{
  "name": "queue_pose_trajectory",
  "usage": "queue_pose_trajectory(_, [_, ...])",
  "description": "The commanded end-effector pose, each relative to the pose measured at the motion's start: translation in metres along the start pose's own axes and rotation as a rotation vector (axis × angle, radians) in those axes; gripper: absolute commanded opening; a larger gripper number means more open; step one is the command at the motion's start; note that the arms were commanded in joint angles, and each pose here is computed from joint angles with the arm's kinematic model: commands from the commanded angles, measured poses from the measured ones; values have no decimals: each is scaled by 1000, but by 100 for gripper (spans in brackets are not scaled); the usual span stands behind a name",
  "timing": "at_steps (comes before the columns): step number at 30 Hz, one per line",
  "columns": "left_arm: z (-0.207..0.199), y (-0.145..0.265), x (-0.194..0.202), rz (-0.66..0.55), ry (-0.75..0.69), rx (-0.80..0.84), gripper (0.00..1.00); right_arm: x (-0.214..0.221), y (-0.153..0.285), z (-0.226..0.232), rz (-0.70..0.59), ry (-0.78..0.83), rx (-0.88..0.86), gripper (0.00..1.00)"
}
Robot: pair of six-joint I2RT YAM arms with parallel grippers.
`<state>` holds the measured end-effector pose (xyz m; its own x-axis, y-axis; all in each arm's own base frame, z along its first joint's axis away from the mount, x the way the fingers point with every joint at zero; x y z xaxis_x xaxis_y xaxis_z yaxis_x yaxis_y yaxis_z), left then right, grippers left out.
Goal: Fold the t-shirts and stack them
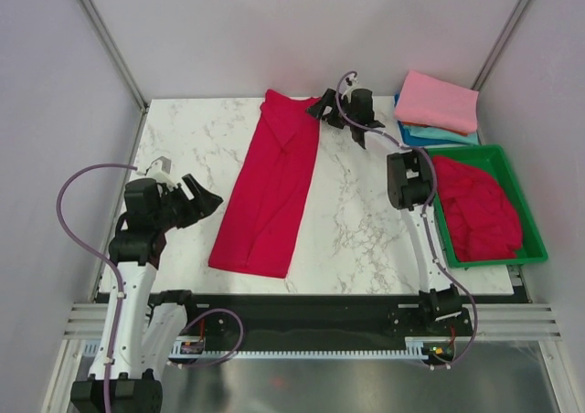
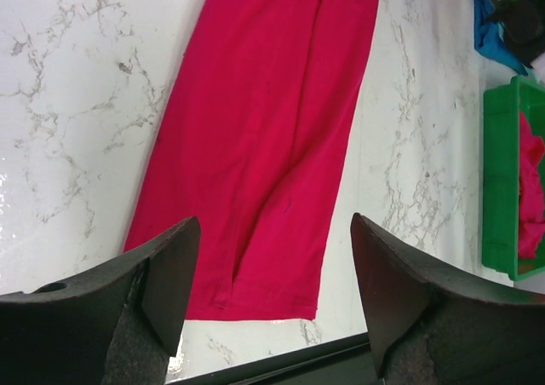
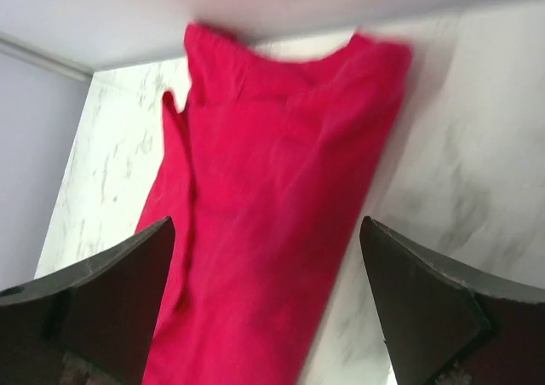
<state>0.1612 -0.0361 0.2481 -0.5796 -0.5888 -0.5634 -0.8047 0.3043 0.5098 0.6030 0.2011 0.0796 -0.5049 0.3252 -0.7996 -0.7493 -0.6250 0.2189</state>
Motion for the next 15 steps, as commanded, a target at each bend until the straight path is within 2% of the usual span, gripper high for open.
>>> queue_pose_trajectory(1, [2, -2, -4, -42, -33, -18, 79, -8, 35, 61, 74, 27, 33, 98])
queue_pose_trajectory(3, [4, -4, -5, -44, -24, -41, 78, 3, 81, 77, 129, -58, 111, 98])
queue_pose_trajectory(5, [3, -5, -6, -40, -30, -41, 77, 32, 128, 93, 208, -184, 158, 98])
queue_pose_trajectory(7, [2, -3, -6, -44, -40, -30, 77, 67, 153, 119, 281, -196, 178, 96])
queue_pose_trajectory(8, [1, -2, -6, -44, -45, -25, 77, 90, 181, 131, 342, -206, 214, 96])
queue_pose_trajectory(9, [1, 0, -6, -50, -47, -19, 77, 114, 189, 157, 399, -179, 196, 97])
queue_pose_trajectory(12, [-1, 4, -5, -64, -51, -3, 77, 171, 229, 195, 520, -186, 204, 97])
queue_pose_trajectory(15, [-3, 7, -5, -75, -58, 10, 77, 218, 261, 210, 590, -219, 202, 93])
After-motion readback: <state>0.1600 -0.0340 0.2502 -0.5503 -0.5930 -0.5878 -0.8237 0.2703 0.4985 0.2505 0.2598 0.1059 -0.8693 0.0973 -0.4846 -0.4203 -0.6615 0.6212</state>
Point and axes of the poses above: each gripper's point midway between its finger pads, its own y axis back along the fingers, its own z axis along the line the jaws close on, x = y × z, the point moved 10 cm from there along y, back along the fingers, and after that the axes turned 9 degrees about y, right-handed, at the moved point
